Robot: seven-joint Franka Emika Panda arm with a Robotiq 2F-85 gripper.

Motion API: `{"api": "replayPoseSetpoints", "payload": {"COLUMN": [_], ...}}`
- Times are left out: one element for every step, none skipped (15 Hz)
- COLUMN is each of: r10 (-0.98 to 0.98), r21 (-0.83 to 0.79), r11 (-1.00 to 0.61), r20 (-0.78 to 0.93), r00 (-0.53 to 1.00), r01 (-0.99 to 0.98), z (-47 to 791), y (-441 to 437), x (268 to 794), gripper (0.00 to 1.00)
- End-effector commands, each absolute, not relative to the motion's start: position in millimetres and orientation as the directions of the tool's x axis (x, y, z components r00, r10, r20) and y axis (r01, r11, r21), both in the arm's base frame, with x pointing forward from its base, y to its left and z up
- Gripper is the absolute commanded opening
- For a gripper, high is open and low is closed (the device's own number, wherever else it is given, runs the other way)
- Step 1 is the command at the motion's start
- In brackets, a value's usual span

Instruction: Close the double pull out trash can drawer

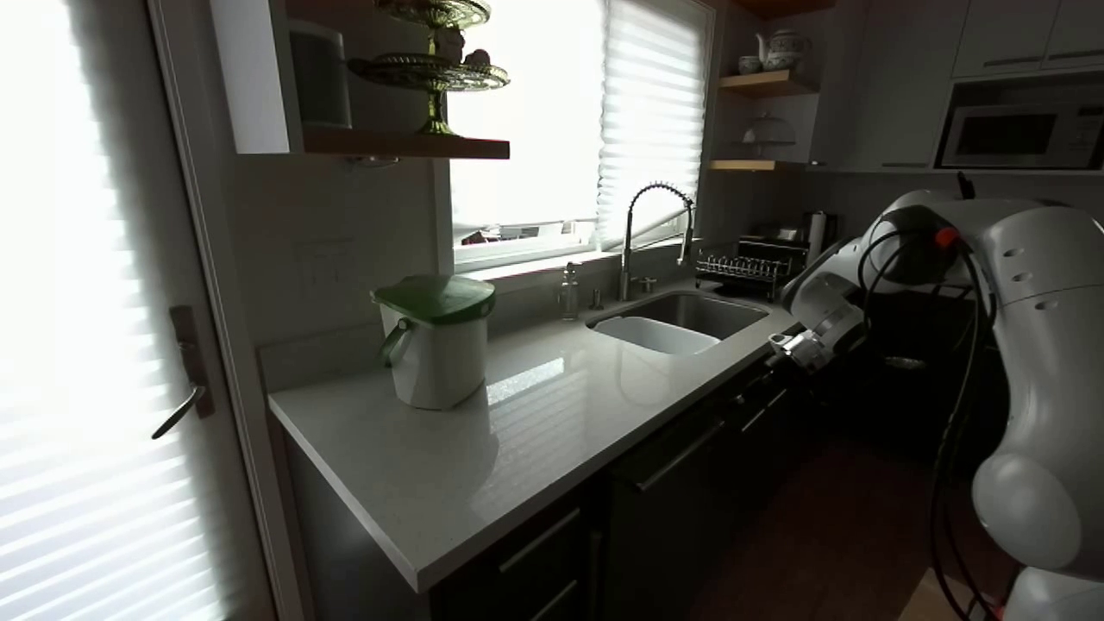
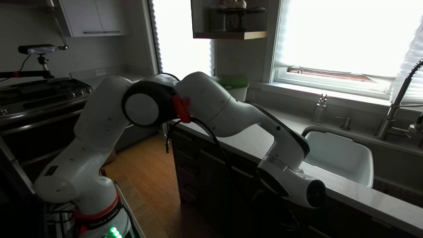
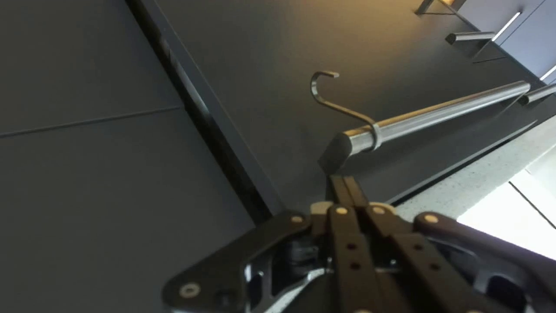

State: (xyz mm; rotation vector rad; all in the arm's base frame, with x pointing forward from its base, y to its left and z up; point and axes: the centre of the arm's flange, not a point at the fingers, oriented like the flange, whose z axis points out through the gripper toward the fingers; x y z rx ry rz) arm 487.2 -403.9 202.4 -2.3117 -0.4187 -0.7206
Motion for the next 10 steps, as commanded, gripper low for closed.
{"api": "replayPoseSetpoints", "payload": {"r10": [0.094,0.091,0.092,0.089,0.086,0.090,0.082,0.072,0.057,0.040], "r21": [-0.533,-0.530,-0.515,-0.512,-0.519,-0.521,-0.531,-0.549,-0.559,-0.561], "r11": [-0.734,-0.747,-0.769,-0.781,-0.783,-0.782,-0.781,-0.772,-0.772,-0.780], "r20": [0.533,0.516,0.498,0.475,0.457,0.449,0.436,0.425,0.412,0.398], "r00": [0.841,0.852,0.862,0.875,0.885,0.889,0.896,0.902,0.909,0.916], "r01": [0.420,0.401,0.379,0.357,0.344,0.343,0.330,0.320,0.302,0.277], "z": [205.1,207.3,210.8,212.6,215.1,217.4,217.4,215.1,213.1,210.1], "y": [-415.4,-417.5,-417.8,-418.0,-417.0,-418.4,-418.0,-415.4,-411.8,-405.3], "x": [463.8,456.0,445.5,437.1,430.7,430.1,428.7,428.9,427.7,424.0], "gripper": [0.00,0.00,0.00,0.00,0.00,0.00,0.00,0.00,0.00,0.00]}}
